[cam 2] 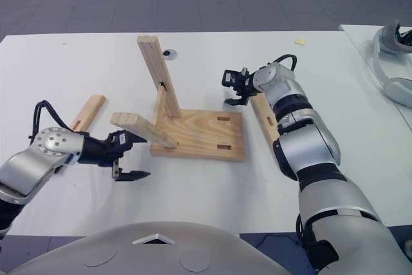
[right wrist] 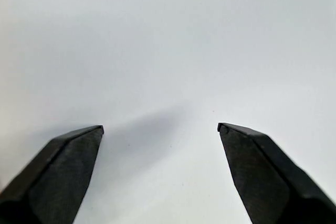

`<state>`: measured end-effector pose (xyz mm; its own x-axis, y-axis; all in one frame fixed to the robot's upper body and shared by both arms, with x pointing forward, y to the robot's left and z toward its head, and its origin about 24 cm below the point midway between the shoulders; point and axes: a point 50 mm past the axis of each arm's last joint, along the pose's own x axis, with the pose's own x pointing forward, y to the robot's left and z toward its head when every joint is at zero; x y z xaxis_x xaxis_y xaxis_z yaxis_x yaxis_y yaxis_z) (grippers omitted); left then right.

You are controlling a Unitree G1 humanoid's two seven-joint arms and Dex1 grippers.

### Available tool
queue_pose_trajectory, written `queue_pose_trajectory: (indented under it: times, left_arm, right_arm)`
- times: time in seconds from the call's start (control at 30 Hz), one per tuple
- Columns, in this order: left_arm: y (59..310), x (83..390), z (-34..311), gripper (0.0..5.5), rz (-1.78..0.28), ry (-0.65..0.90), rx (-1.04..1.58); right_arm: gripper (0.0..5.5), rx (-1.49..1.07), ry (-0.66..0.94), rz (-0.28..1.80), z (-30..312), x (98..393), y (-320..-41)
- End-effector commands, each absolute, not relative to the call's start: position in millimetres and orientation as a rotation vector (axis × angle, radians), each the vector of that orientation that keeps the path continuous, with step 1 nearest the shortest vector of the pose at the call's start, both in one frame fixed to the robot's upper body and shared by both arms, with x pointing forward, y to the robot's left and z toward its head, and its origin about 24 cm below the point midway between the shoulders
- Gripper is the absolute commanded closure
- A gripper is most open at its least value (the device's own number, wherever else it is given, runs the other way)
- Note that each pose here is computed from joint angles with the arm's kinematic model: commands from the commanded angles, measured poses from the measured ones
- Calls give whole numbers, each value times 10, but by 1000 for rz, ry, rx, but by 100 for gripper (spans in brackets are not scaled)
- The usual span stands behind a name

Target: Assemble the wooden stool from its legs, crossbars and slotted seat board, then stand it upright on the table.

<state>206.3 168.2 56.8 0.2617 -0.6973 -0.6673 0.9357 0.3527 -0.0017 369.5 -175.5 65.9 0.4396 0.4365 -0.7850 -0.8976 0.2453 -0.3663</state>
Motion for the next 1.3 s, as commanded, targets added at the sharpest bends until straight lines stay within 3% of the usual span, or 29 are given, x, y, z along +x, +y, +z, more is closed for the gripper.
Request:
queue_pose_trajectory:
  times: [0.03,0.17,0.33,0.4,0.5,0.57,0.67,0.73,0.8,0.93,1.0,1.03,1.17,1.3]
  left_arm:
    - [1697,2037,208,39,-973,672,441]
    - [1591,1901,-28,39,-968,712,360]
    - [1769,2140,-34,39,-920,683,413]
    - [1873,2352,75,39,-875,643,466]
    - [1953,2939,381,39,-703,505,522]
    - [1869,3330,610,39,-571,384,504]
    - [1639,3539,701,39,-519,294,418]
    - [1602,3485,640,39,-538,297,377]
    - [1751,3380,581,39,-543,325,412]
    - [2528,3226,784,39,-423,378,667]
    - [2741,3073,834,39,-430,442,724]
    - [2707,2918,772,39,-525,504,727]
    - [2071,2401,440,39,-900,618,641]
    - [1742,2308,249,39,-919,587,815]
  right_arm:
    - [138,-898,573,1026,721,3720,-1662]
    - [138,-895,611,1071,655,3666,-1678]
    - [138,-887,798,1286,456,3377,-1887]
    - [138,-865,838,1341,477,3294,-1964]
    - [138,-799,819,1344,527,3263,-1942]
    - [138,-765,792,1352,552,3258,-1852]
    - [138,-695,736,1378,602,3234,-1674]
    - [138,-684,713,1379,620,3200,-1632]
    - [138,-677,723,1353,592,3161,-1688]
    - [138,-652,750,1306,526,3076,-1800]
    - [138,-642,755,1308,513,3042,-1797]
    - [138,-638,758,1317,509,3016,-1791]
    - [138,-636,771,1352,498,2903,-1786]
    - [138,-617,767,1370,478,2766,-1761]
